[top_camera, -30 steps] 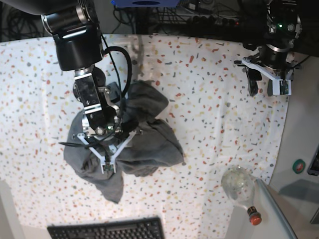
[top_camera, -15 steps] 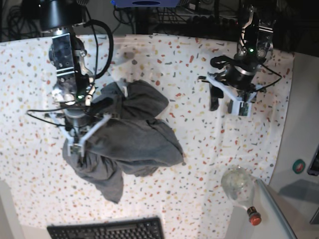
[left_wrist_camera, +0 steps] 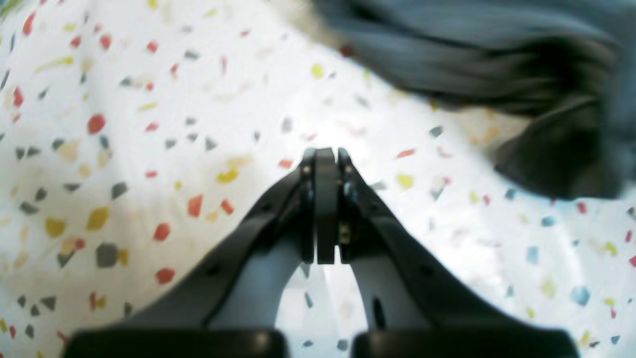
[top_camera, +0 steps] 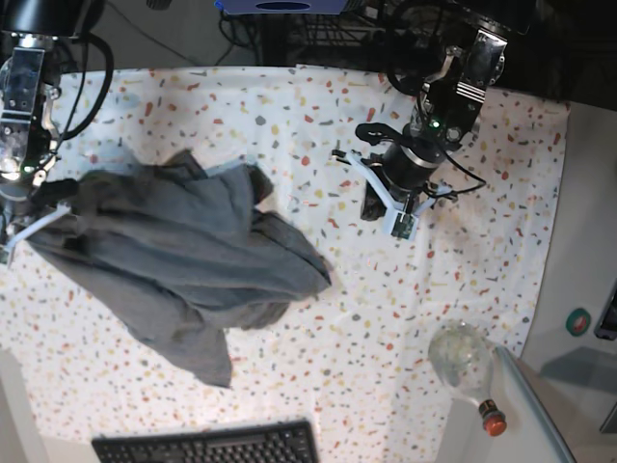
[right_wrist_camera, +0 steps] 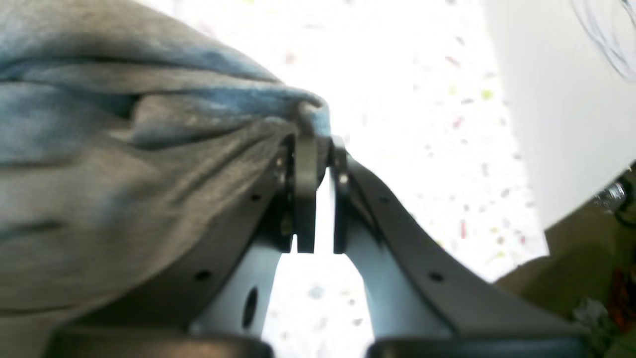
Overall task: Layout the t-shirt on the table in an organized manner, then fold the t-shirt properly
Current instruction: 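Drag the held shirt away from the left gripper, spreading it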
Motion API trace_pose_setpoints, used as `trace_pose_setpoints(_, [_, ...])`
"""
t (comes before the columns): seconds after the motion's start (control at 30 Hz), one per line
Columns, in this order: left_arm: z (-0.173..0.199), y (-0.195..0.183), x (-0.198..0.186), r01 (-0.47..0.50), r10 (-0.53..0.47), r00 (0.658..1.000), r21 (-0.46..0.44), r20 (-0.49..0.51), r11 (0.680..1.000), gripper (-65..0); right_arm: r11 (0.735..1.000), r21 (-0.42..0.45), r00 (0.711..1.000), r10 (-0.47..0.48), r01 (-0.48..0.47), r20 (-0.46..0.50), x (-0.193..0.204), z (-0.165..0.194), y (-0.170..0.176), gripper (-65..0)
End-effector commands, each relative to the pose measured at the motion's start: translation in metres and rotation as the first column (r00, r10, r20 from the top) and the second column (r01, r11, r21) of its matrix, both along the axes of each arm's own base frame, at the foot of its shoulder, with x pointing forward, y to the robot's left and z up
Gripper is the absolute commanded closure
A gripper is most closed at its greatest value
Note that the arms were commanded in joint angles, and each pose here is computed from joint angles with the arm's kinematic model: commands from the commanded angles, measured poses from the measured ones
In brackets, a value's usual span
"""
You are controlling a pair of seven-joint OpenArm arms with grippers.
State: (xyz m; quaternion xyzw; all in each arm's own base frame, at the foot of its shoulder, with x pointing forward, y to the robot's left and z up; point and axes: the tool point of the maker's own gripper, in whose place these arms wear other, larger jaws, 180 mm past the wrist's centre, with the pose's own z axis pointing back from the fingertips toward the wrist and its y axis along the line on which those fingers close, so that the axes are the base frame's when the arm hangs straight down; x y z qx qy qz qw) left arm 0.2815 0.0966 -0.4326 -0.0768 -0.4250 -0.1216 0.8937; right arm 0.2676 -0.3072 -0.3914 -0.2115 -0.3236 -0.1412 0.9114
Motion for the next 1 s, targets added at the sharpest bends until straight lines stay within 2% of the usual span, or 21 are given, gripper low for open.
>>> trace_pose_setpoints(0.0, [0.01,-0.002,0.006,0.004,-0.003,0.999,-0.013,0.039,1.0,0.0,1.0,-0.025,0.999,0.008,-0.007,0.05,0.011,0.014,-0.003,0.0])
trace_pose_setpoints(0.3, [0.004,-0.005,-0.004,0.01,-0.01,1.0,-0.02,0.014,1.0,-0.3,1.0,0.009,1.0,-0.012,0.011,0.009,0.003,-0.005,0.002,0.0])
trace_pose_setpoints(0.37, [0.002,-0.005,-0.007,0.011,-0.011,1.0,-0.02,0.007,1.0,-11.0,1.0,0.009,1.0,-0.012,0.011,0.009,0.003,-0.005,0.002,0.0])
trace_pose_setpoints(0.43, [-0.004,-0.003,-0.016,0.006,-0.006,1.0,-0.02,-0.014,1.0,-24.5,1.0,0.01,1.0,-0.012,0.012,0.006,0.002,-0.006,0.002,0.0])
trace_pose_setpoints(0.47, [-0.003,-0.003,-0.019,0.006,-0.007,1.0,-0.022,-0.014,1.0,-29.3,1.0,0.013,1.0,-0.013,0.013,0.003,0.002,-0.006,0.002,-4.8])
trace_pose_setpoints(0.53, [-0.002,-0.006,-0.026,0.01,-0.01,1.0,-0.028,-0.018,1.0,-36.2,1.0,0.01,1.0,-0.024,0.024,0.0,-0.005,-0.007,-0.001,-23.6])
trace_pose_setpoints(0.6, [0.0,-0.006,-0.033,0.016,-0.017,1.0,-0.031,-0.02,0.999,-38.3,0.998,0.042,0.998,-0.057,0.056,0.029,-0.012,-0.003,-0.001,-41.6])
trace_pose_setpoints(0.67, [0.001,-0.01,-0.038,0.034,-0.035,0.999,-0.032,-0.021,0.999,-38.2,0.988,0.114,0.987,-0.117,0.105,0.107,-0.019,0.005,0.0,-54.0])
trace_pose_setpoints(0.7, [0.001,-0.016,-0.039,0.042,-0.043,0.999,-0.04,-0.024,0.998,-38.2,0.981,0.146,0.978,-0.146,0.124,0.152,-0.024,0.008,-0.002,-56.3])
trace_pose_setpoints(0.8, [-0.002,-0.028,-0.044,0.077,-0.078,0.996,-0.048,-0.033,0.996,-38.2,0.962,0.235,0.957,-0.19,0.136,0.222,-0.03,0.007,-0.002,-55.7])
trace_pose_setpoints(0.9, [-0.003,-0.032,-0.046,0.085,-0.087,0.996,-0.051,-0.037,0.995,-38.2,0.947,0.31,0.959,-0.159,0.081,0.236,-0.027,0.003,0.007,-55.7])
trace_pose_setpoints(0.97, [-0.003,-0.032,-0.045,0.084,-0.086,0.996,-0.052,-0.037,0.995,-38.2,0.931,0.363,0.969,-0.114,0.028,0.218,-0.025,-0.012,0.018,-55.7])
